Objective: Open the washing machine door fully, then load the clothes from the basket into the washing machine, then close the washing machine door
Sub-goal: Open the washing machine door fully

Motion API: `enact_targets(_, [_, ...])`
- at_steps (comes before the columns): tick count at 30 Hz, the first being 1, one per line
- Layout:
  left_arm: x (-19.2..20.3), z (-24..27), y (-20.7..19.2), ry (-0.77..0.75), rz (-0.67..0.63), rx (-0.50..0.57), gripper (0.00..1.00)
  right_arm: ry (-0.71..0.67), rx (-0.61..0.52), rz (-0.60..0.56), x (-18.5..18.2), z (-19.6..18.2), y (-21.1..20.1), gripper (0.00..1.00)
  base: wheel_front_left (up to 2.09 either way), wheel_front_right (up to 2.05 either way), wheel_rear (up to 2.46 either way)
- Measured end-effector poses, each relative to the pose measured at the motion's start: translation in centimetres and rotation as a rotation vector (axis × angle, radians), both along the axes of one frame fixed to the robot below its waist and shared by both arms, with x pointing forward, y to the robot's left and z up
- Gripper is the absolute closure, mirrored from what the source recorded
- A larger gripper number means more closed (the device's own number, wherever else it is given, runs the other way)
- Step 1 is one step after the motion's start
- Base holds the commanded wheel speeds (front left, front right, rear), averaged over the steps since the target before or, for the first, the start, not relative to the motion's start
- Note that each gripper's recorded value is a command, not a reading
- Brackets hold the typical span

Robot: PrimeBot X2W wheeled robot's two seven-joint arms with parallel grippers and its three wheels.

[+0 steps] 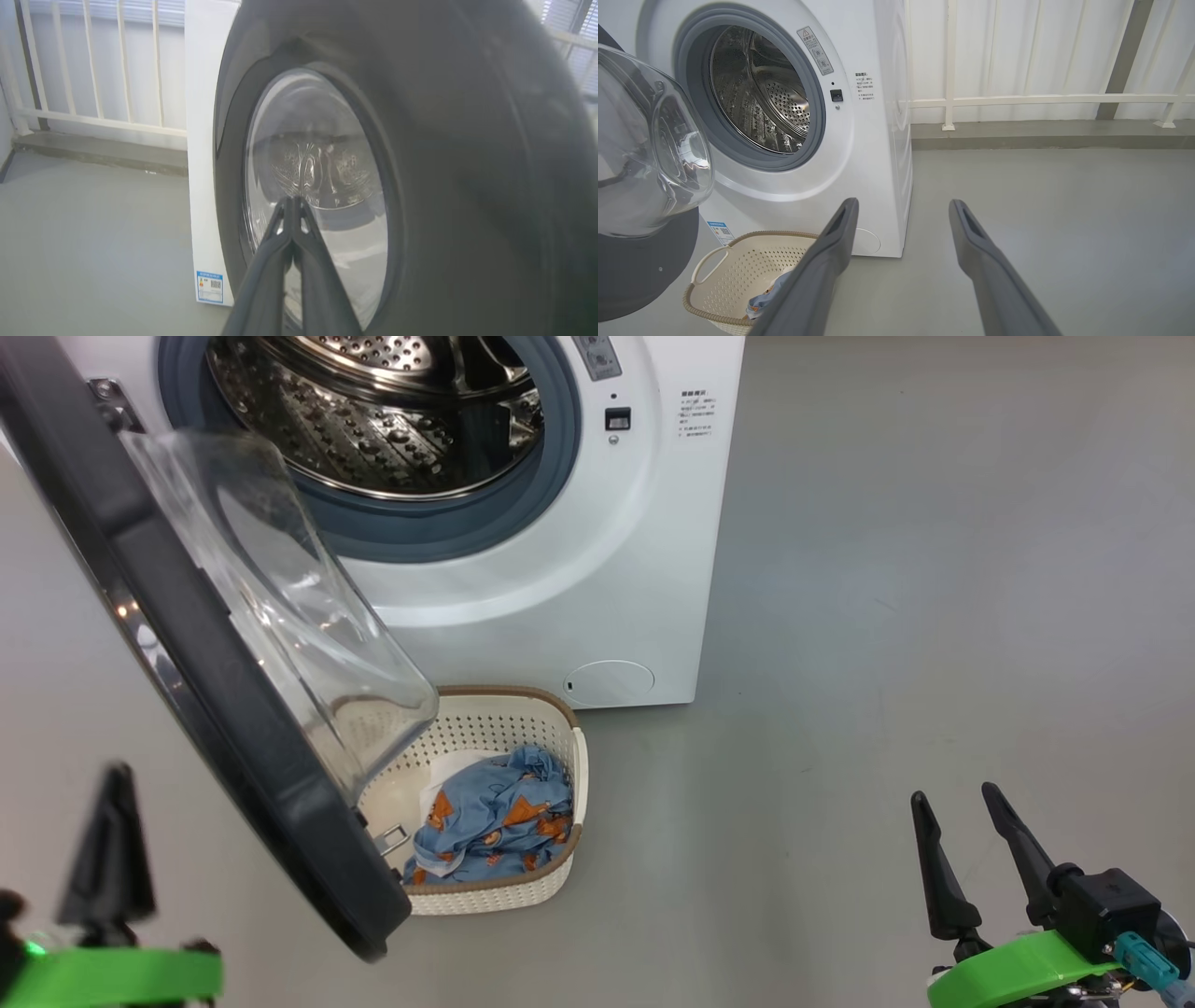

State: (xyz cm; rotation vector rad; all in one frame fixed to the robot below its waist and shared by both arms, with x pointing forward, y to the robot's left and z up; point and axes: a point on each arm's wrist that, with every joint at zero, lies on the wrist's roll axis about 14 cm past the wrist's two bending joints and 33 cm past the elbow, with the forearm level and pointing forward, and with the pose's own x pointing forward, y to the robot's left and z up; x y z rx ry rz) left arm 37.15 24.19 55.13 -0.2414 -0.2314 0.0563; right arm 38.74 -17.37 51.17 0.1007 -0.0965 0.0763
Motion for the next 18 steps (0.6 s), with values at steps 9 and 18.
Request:
enact_targets(9, [-0.8,12.5,0.5,-0.391,0.030,0.060,1.00,-0.001,0.001,0.002,0.0,0.0,0.1,0.00,0.00,0.00,0.00])
enact_targets(18, [-3.2,19.0,-5.7,-0.621,-0.165,0.097,1.00,0.000,0.004,0.001,0.0,0.0,0.1,0.00,0.00,0.00,0.00])
